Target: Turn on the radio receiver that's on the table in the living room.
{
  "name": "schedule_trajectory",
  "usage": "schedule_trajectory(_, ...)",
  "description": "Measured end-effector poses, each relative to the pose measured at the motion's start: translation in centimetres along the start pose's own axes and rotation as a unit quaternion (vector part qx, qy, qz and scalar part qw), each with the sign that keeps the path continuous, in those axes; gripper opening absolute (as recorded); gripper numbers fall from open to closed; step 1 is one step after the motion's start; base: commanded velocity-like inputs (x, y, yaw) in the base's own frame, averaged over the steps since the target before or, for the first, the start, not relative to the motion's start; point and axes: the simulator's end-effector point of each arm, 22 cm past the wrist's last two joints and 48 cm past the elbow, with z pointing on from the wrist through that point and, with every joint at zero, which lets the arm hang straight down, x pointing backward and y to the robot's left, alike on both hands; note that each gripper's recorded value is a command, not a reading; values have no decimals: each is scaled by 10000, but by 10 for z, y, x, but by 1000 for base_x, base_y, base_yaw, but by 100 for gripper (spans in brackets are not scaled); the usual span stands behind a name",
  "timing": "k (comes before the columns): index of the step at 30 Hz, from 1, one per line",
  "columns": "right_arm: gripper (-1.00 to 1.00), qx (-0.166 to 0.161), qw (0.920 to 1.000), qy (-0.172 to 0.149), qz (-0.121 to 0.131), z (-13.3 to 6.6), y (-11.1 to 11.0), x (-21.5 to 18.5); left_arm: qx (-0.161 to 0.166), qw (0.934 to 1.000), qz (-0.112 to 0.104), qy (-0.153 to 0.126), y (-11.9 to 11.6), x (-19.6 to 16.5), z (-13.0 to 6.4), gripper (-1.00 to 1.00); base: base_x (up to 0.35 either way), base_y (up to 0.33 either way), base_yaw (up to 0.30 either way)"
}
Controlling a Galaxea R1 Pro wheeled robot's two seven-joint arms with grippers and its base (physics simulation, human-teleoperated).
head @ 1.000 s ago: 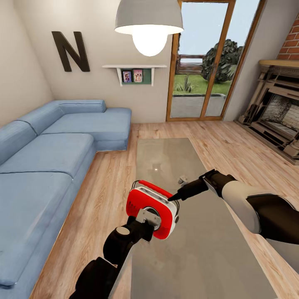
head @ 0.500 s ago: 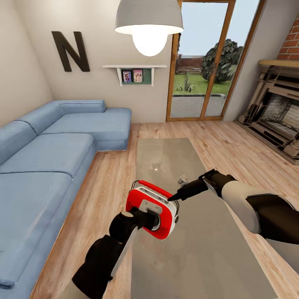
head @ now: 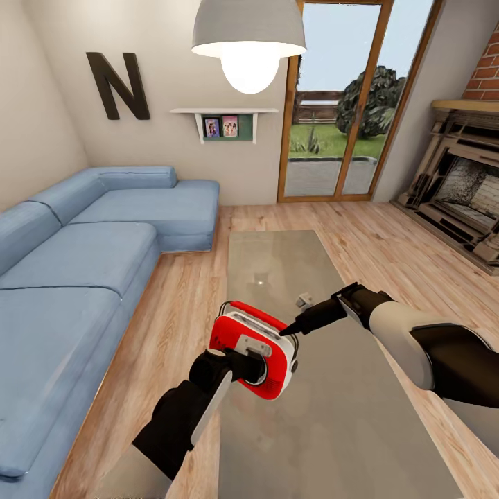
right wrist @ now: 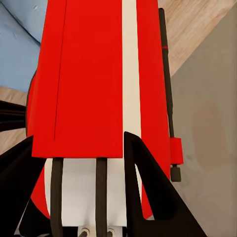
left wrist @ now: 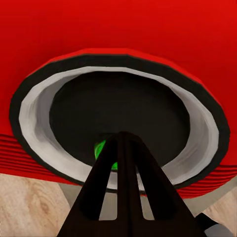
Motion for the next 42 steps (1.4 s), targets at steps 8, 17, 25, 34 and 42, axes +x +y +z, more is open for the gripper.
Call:
schedule_trajectory(8, -100, 60, 10000, 2, -30, 0, -3, 0, -16, 10000, -14, 11, 4, 2, 7, -100, 0, 0, 0)
schedule_trajectory(17, -100, 25, 10000, 0, 3, -1, -2, 1, -545, 9985, -9, 68, 27, 7, 5, -100, 0, 0, 0)
schedule_trajectory(25, -100, 557, 9984, -25, -51, -3, -26, 0, -1311, 9911, -47, 233, 59, 20, -1, -100, 0, 0, 0)
schedule_trajectory(34, -100, 1664, 9854, -210, -277, -14, -74, -9, -1351, 9905, -73, 243, 62, 21, -1, -100, 0, 0, 0)
schedule_trajectory(42, -100, 2287, 9729, -259, -240, -25, -100, -11, -1957, 9758, -913, 339, 129, 37, -12, -100, 0, 0, 0)
